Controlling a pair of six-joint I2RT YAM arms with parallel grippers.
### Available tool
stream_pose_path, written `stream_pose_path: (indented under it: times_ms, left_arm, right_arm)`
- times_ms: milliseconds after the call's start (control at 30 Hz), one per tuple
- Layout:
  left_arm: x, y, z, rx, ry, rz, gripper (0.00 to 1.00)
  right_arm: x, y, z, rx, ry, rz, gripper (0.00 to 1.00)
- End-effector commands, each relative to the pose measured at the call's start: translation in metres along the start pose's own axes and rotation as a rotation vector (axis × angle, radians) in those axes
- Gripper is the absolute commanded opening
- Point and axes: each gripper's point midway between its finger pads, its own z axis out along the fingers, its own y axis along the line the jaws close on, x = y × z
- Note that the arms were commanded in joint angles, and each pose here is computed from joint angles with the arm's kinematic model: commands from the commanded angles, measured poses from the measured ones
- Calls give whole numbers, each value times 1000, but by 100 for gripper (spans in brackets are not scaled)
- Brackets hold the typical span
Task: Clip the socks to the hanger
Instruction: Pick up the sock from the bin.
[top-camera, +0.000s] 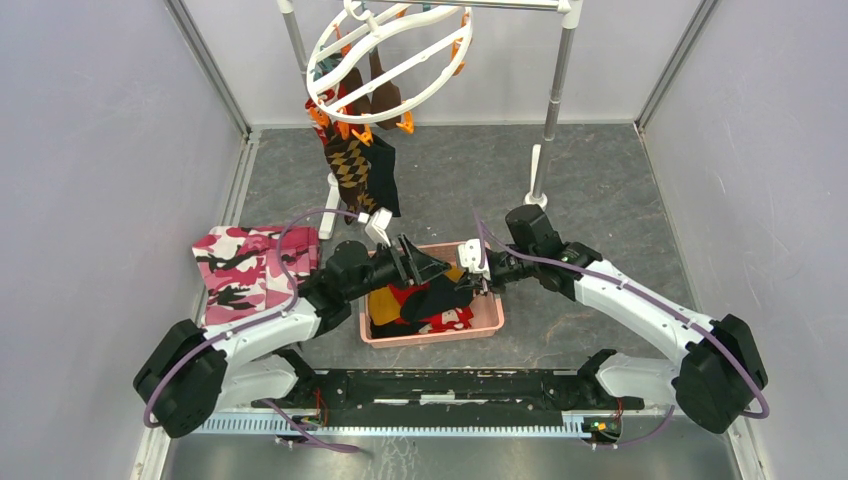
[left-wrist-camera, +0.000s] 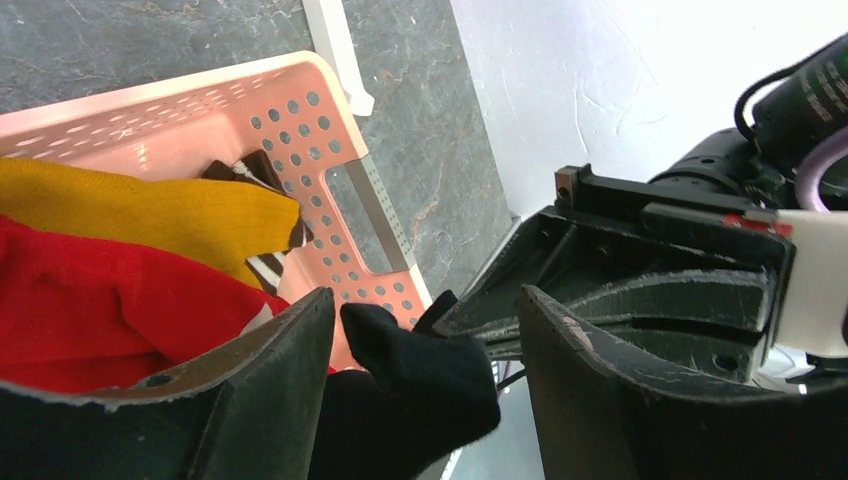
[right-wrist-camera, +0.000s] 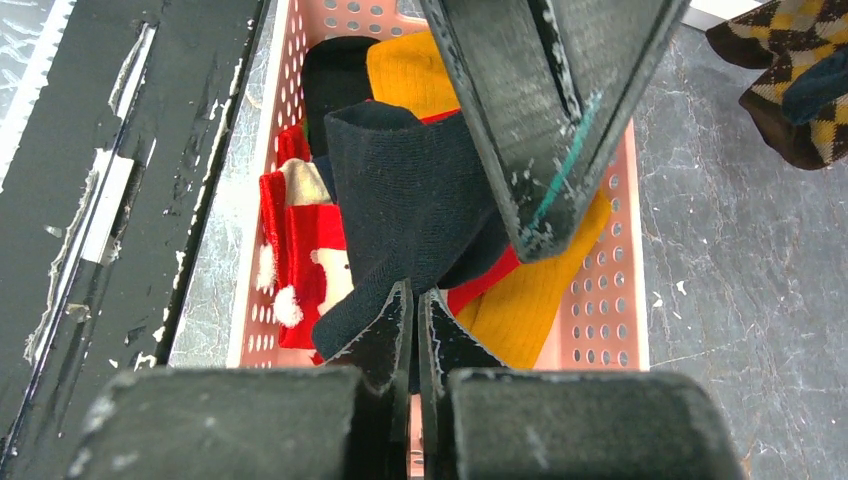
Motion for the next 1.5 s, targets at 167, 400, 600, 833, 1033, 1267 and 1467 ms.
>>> stream_pose_path:
  times_ms: [167, 400, 600, 833, 1033, 1267, 1467]
  left_arm:
    - [-5, -13, 11, 27, 27, -41, 30]
    - [-6, -20, 6, 68, 22, 59, 2]
    - [-5, -30, -13, 232, -6, 663, 2]
    - [5, -45, -51, 480, -207, 1256, 2]
    - [17, -69, -63, 665, -255, 1437, 2]
    - [16, -95, -59, 792, -275, 1422, 2]
    - [22, -113, -57, 895, -271, 1370, 2]
  right_arm:
    - [-10, -8, -2, 30, 7, -59, 0]
    - [-12, -5, -2, 11, 1, -62, 6]
    - [-28, 11, -8, -113, -77, -26, 50]
    - [-33, 7, -24, -128, -165, 60, 69]
    - [-36, 4, -25, -113, -203, 110, 77]
    - [-39, 13, -18, -179, -252, 157, 76]
    - [-45, 18, -17, -193, -262, 141, 74]
